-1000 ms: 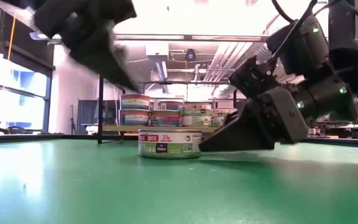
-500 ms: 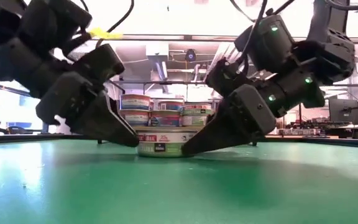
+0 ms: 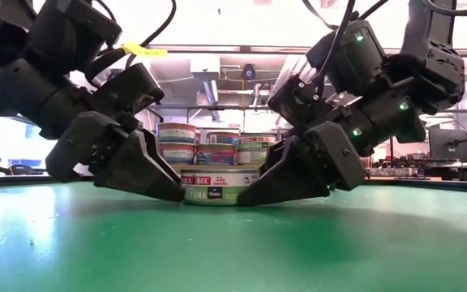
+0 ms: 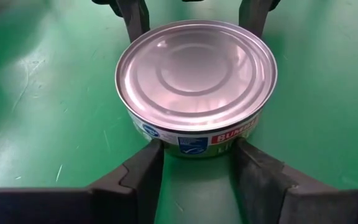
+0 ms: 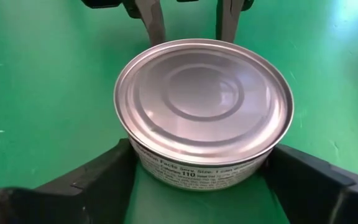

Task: Stack canned seafood by type on shelf
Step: Stack the green tuna can on top of the other green tuna can

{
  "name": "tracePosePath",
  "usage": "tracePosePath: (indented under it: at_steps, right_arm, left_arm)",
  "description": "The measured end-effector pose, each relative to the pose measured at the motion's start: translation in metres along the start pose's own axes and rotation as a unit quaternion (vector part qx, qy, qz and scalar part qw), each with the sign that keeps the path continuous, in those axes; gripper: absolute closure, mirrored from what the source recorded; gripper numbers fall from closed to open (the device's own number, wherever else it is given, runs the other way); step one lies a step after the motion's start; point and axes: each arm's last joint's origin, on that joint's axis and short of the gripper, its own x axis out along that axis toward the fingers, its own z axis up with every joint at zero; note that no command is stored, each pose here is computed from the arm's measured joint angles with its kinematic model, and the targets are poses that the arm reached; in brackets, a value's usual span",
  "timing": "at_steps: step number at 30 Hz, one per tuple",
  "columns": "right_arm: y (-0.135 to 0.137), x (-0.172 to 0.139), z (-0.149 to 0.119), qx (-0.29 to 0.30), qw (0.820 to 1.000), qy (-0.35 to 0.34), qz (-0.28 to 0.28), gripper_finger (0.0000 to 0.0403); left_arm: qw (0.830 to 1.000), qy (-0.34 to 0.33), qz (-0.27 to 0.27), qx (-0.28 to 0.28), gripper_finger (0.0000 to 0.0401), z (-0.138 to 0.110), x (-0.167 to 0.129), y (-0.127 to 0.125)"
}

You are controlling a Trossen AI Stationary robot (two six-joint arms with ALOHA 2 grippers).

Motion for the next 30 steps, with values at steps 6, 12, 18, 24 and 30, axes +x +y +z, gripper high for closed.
tracePosePath:
  at_steps: [6,12,18,24,30]
  right_arm:
    - [0.005,-0.003,-0.002,0.008,1.0,-0.006,-0.022,0.0083]
    - [0.007,-0.009,-0.008,0.051,0.998,-0.012,-0.036,0.0088]
    - [0.007,-0.009,-0.008,0.061,0.997,-0.01,-0.037,0.0103]
    - [0.006,-0.01,-0.008,0.078,0.996,-0.013,-0.041,0.0112]
    - [0.006,-0.01,-0.007,0.087,0.995,-0.022,-0.041,0.0112]
  left_arm:
    - [1.0,0.017,-0.002,0.008,0.0238,0.006,-0.005,0.0]
    - [0.997,0.061,0.018,0.036,0.0239,0.011,-0.019,0.002]
    - [0.997,0.072,0.018,0.03,0.0234,0.015,-0.027,0.005]
    - [0.998,0.061,0.005,0.021,0.0196,0.018,-0.027,0.004]
    - [0.998,0.055,0.009,0.005,0.0166,0.019,-0.028,0.005]
